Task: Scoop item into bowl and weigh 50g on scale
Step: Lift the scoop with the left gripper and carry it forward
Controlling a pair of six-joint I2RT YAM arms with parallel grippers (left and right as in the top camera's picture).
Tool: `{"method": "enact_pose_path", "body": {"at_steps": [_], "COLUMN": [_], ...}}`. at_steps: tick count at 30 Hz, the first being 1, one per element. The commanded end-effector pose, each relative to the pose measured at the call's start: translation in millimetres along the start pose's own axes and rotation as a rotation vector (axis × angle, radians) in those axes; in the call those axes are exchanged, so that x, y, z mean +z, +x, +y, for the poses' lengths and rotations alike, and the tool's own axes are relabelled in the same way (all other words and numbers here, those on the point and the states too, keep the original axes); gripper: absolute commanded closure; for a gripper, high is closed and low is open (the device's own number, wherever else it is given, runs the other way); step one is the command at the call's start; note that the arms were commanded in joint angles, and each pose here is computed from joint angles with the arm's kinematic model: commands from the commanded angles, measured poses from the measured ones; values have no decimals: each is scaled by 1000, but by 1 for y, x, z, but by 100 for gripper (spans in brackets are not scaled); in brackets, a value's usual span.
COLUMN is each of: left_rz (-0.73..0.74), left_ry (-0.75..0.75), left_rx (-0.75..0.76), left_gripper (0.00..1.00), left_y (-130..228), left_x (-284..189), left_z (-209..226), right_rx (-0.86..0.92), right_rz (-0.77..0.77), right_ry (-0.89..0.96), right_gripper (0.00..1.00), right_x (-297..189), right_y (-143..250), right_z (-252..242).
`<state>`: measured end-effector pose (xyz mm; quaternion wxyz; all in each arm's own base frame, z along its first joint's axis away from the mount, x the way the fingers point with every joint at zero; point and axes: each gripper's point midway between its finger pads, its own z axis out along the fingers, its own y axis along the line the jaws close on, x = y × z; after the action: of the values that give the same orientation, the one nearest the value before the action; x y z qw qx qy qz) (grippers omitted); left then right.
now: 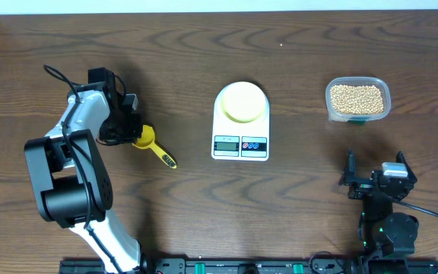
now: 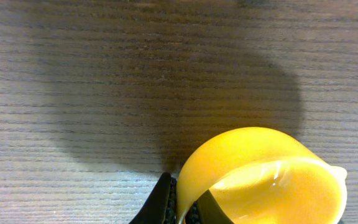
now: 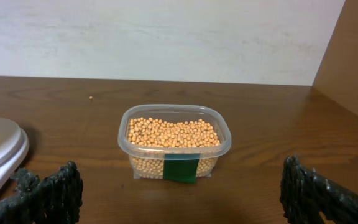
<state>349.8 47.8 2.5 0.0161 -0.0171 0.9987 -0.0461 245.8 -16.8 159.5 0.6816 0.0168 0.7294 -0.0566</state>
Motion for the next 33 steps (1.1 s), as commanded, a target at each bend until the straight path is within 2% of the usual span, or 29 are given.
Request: {"method": "enact_pose_path", "body": {"at_steps": [1,19,26,33], "left_rz": [-73,-508,-613,-728], "left_ry": [-16,-44,-31,18], "left_rx": [10,-92,-148,-275], "left_gripper": [92,92,92,92], "left_y": [-10,-39,-56,-78], "left_x": [-25,-160,-177,-194], "left_z": [0,-9,-8,-6], "right_rx": [12,13,12,12], "right_rz": [2,2,2,2], "right_ry": [-5,-5,-5,-5], "right_gripper": [1,1,1,1], "right_x": [0,0,0,0], "right_y": [1,1,1,1], "right_z": [1,1,1,1]}}
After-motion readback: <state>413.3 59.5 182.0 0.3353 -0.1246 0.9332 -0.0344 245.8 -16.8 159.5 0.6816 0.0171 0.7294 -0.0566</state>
